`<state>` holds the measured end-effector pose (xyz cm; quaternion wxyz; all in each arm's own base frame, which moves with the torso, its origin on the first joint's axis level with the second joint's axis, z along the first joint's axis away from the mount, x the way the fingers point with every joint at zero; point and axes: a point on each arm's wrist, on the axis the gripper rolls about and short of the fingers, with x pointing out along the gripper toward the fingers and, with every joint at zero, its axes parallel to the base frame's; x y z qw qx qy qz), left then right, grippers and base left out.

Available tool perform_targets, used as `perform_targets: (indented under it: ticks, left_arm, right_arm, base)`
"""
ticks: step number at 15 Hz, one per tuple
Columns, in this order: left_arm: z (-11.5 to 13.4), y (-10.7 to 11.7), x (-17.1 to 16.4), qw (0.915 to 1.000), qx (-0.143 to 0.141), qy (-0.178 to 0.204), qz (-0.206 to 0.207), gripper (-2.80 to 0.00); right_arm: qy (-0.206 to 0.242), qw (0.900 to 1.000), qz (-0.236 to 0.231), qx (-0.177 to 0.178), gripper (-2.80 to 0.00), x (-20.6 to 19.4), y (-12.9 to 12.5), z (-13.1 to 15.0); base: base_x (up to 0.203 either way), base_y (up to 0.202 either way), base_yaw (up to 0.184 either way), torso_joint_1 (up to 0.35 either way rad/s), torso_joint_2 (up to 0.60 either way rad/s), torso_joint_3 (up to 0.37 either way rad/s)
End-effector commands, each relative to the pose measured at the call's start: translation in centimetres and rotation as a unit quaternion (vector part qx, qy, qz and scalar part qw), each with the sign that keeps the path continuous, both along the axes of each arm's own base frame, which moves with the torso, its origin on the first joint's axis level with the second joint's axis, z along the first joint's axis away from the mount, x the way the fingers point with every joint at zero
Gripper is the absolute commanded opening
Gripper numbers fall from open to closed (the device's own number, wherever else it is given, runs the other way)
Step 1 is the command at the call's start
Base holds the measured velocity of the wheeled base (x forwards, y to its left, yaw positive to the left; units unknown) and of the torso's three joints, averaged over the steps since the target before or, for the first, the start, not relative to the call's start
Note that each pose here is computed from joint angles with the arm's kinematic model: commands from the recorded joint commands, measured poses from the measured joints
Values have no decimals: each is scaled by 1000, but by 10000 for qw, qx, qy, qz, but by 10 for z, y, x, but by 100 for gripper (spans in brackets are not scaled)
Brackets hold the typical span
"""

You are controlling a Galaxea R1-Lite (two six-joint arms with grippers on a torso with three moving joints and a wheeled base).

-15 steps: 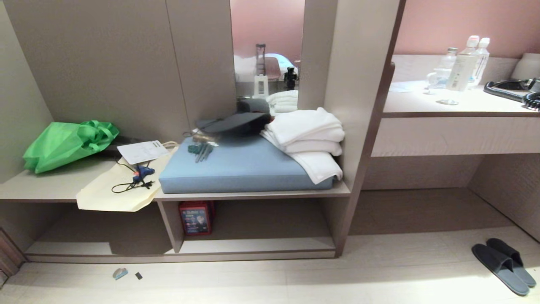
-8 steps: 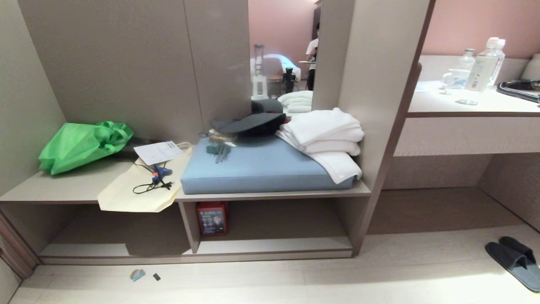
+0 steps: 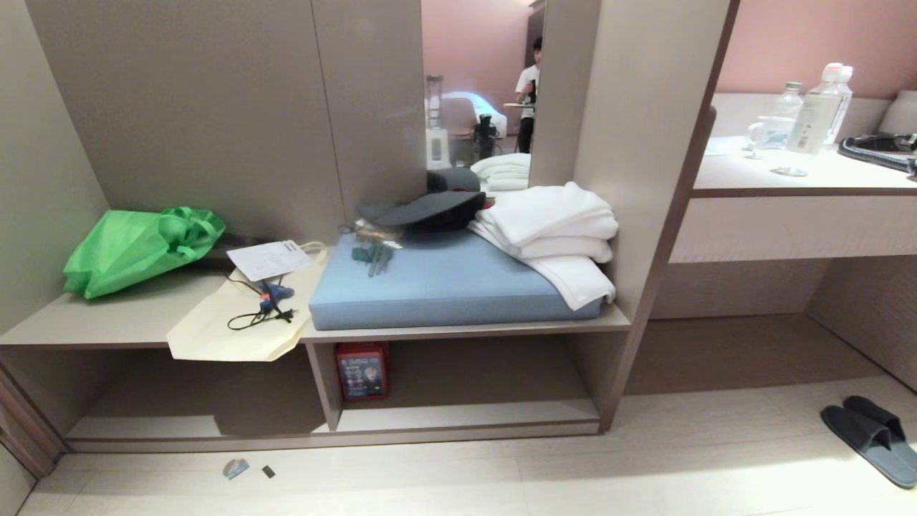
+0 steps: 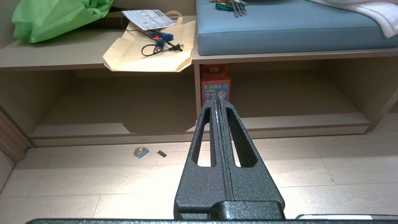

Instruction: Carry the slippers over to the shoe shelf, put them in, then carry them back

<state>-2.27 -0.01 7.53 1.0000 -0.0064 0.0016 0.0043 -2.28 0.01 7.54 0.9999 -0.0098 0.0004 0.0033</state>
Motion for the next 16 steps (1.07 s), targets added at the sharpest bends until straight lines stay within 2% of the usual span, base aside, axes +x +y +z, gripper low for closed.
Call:
perform_targets:
  ticks: [1, 4, 16]
  left_arm:
    - [0, 0, 0, 10000, -5, -1, 3, -280]
    - [0, 0, 0, 10000, -5, -1, 3, -280]
    - [0, 0, 0, 10000, -5, -1, 3, -280]
  right_arm:
    - [11, 10000, 5, -2, -280, 0, 0, 0]
    - [11, 10000, 5, -2, -280, 0, 0, 0]
    - [4, 10000, 5, -2, -280, 0, 0, 0]
  base:
    - [0, 0, 0, 0, 0, 0]
    - [-33, 0, -1, 4, -1, 1]
    - [-196, 0, 0, 4, 3, 3]
